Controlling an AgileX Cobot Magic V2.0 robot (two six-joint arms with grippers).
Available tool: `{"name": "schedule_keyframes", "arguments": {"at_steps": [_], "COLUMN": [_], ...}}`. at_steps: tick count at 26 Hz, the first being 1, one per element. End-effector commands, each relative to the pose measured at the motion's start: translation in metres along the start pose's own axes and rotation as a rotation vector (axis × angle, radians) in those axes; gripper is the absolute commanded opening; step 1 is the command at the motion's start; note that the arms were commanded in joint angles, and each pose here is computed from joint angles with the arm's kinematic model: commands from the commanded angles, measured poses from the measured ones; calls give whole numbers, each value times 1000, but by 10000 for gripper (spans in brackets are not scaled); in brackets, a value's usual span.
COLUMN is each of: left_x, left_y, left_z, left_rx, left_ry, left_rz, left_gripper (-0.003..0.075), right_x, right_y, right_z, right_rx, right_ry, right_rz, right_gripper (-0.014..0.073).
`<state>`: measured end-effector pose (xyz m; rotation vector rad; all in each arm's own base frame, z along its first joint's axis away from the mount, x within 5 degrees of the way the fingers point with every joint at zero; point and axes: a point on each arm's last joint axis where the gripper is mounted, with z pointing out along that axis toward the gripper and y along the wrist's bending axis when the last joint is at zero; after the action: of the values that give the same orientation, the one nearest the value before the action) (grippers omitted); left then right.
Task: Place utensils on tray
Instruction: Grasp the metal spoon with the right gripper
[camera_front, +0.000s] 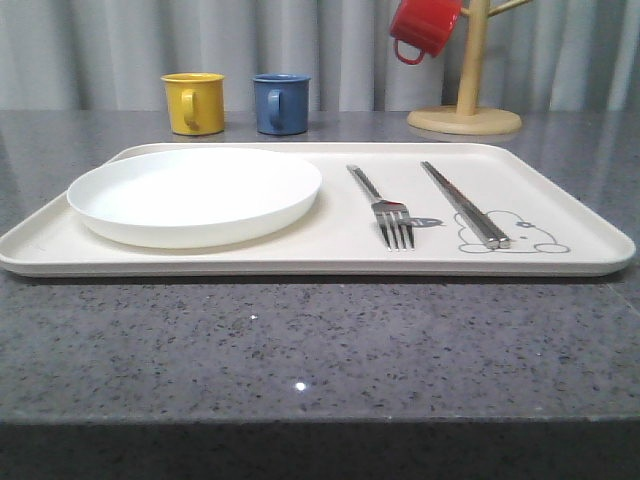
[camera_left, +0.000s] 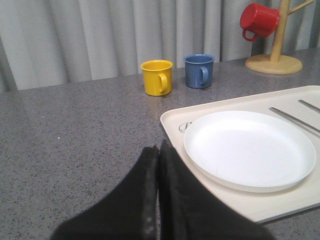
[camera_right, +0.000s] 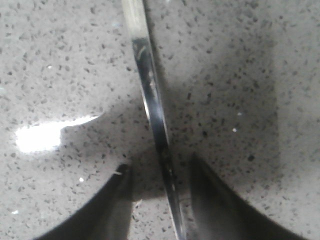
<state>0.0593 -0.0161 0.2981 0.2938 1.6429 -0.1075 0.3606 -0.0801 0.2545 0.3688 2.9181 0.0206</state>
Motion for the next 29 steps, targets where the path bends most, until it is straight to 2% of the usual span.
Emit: {"name": "schedule_keyframes", "arguments": {"at_steps": [1,5,9,16,21,29], "left_x": [-16,-16,-16,-16,-16,-16], "left_y": [2,2,2,2,2,2], "left_z": [-2,-2,-2,-2,-2,-2], "left_rx": [-15,-15,-15,-15,-15,-15], "left_ry": [-100,-100,-100,-100,-100,-100], "left_rz": [-21,-21,-21,-21,-21,-21], "left_gripper": [-18,-18,-18,-18,-18,-18], "right_x": [-3,-2,0,17,29,46], "right_y": [-2,-2,-2,16,56,147], "right_z": [-20,-21,-35,-97,-116,-96], "right_rx": [8,9,10,-16,-55,-167], "right_ry": [-71,-64,-90,-93,-126,-72], "right_rz": [-11,-11,-13,16,-66,-204], "right_gripper": [137,-11,-16,-15,-14,-14]}}
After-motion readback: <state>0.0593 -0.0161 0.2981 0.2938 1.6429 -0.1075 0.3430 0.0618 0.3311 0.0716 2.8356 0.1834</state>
